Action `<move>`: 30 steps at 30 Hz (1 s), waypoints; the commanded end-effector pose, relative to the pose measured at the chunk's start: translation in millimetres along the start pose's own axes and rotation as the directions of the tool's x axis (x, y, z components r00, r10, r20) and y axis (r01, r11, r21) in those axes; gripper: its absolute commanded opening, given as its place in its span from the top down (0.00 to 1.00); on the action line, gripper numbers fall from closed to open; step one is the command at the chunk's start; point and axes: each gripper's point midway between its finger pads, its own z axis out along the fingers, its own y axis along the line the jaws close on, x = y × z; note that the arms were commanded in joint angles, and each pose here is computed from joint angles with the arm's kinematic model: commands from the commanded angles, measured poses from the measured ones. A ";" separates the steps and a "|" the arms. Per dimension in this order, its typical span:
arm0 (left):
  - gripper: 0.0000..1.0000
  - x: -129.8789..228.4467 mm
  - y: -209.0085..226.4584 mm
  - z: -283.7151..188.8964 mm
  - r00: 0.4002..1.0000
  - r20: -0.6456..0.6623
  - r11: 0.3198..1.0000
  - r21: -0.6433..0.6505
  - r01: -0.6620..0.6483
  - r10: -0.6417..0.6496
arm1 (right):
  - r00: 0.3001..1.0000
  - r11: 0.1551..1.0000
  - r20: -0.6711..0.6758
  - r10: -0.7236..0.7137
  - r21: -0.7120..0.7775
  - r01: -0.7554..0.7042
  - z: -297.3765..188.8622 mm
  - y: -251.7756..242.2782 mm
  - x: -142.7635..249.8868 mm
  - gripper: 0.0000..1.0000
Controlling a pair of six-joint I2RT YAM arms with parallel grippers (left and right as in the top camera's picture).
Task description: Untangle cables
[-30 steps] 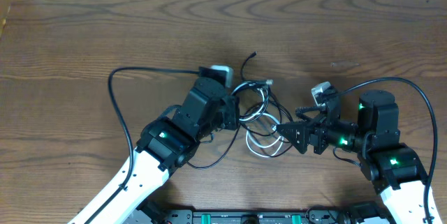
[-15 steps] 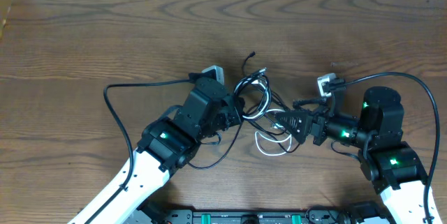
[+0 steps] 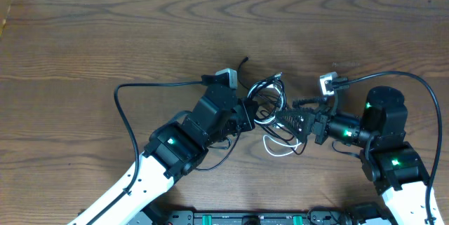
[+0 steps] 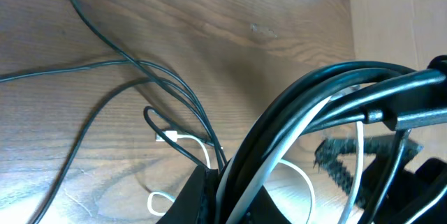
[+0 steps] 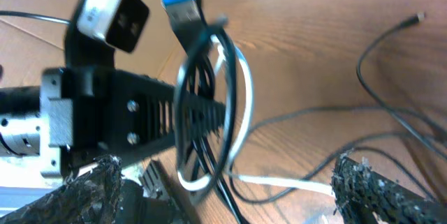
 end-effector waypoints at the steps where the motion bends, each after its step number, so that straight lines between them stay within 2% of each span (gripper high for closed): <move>1: 0.93 3.9 -10.2 -1.7 1.000 -0.010 0.999 0.036 -0.003 0.004 | 1.000 0.999 -0.005 -0.010 -0.035 0.009 3.0 7.7 0.8 0.05; 9: 0.93 10.4 -20.1 -1.5 1.000 -0.019 0.998 0.066 -0.023 0.024 | 0.999 0.998 -0.045 -0.027 -0.057 0.024 14.5 14.2 9.3 0.09; 10: 0.93 11.7 -21.2 -1.5 0.999 -0.021 0.997 0.068 -0.026 0.027 | 0.998 0.998 -0.061 -0.015 -0.055 0.012 18.6 11.0 11.6 0.21; 14: 0.92 11.9 -20.9 -1.5 0.999 -0.022 0.997 0.067 -0.026 0.027 | 0.997 0.999 -0.080 0.009 -0.044 -0.012 23.6 3.6 13.9 0.39; 19: 0.93 11.8 -20.2 -1.4 0.999 -0.021 0.998 0.063 -0.026 0.027 | 0.996 0.999 -0.085 0.015 -0.041 -0.019 25.2 1.4 14.5 0.74; 23: 0.92 11.6 -20.0 -1.4 0.999 -0.019 0.997 0.063 -0.036 0.037 | 0.996 0.999 -0.083 0.012 -0.043 -0.016 25.2 1.7 13.9 0.97; 28: 0.92 9.4 -14.1 -1.1 0.999 -0.004 0.999 0.033 -0.036 0.036 | 0.996 0.999 -0.083 0.012 -0.042 -0.016 25.2 1.7 14.0 0.99; 30: 0.83 9.0 -14.2 -1.2 0.999 -0.002 0.999 0.034 -0.036 0.036 | 0.996 0.999 -0.083 0.012 -0.042 -0.016 25.2 1.5 13.9 0.99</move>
